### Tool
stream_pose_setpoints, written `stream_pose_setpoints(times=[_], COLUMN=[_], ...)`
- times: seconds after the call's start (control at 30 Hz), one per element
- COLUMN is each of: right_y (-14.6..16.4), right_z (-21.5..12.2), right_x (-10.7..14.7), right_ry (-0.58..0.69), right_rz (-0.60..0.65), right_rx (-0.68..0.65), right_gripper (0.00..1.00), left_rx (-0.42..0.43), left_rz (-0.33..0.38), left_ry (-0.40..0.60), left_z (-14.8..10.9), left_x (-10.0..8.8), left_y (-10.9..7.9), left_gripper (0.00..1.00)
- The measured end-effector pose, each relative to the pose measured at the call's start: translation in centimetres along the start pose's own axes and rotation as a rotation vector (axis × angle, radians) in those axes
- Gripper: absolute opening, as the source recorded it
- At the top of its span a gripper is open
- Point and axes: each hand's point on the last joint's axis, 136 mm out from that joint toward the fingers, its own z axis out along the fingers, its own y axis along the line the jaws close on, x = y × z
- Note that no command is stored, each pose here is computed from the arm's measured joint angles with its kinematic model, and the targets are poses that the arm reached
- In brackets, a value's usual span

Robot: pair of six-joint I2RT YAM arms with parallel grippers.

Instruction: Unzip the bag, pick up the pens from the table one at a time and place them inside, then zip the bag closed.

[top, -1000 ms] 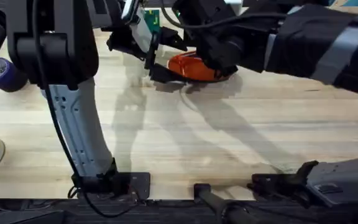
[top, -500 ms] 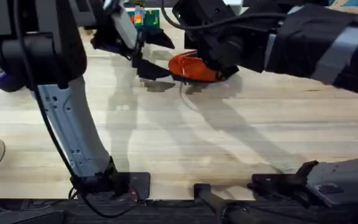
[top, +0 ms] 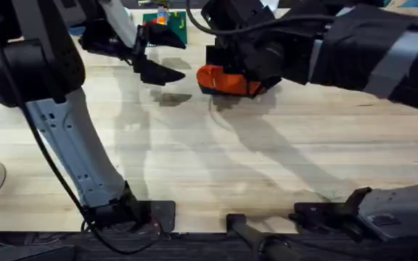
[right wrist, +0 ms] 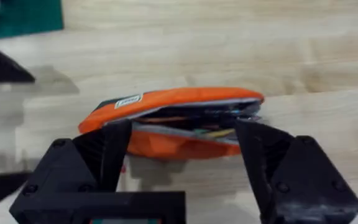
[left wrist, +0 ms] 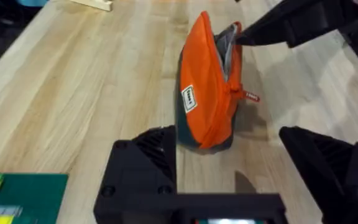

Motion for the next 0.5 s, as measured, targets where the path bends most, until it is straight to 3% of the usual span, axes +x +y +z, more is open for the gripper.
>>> stream_pose_setpoints(times=[0.33, 0.5], right_y=[2.6, 4.5], right_z=[-3.7, -4.8], right_x=[0.1, 1.5], right_ry=[-0.001, 0.059], right_rz=[-0.005, -0.014], right_rx=[-0.144, -0.237], right_gripper=[0.996, 0.996], left_rx=[-0.053, -0.064], left_rz=[-0.022, -0.025], left_ry=[-0.008, -0.009], left_z=[-2.4, -2.8], left_x=[0.4, 0.5], left_y=[0.4, 0.5], left_gripper=[0.995, 0.996])
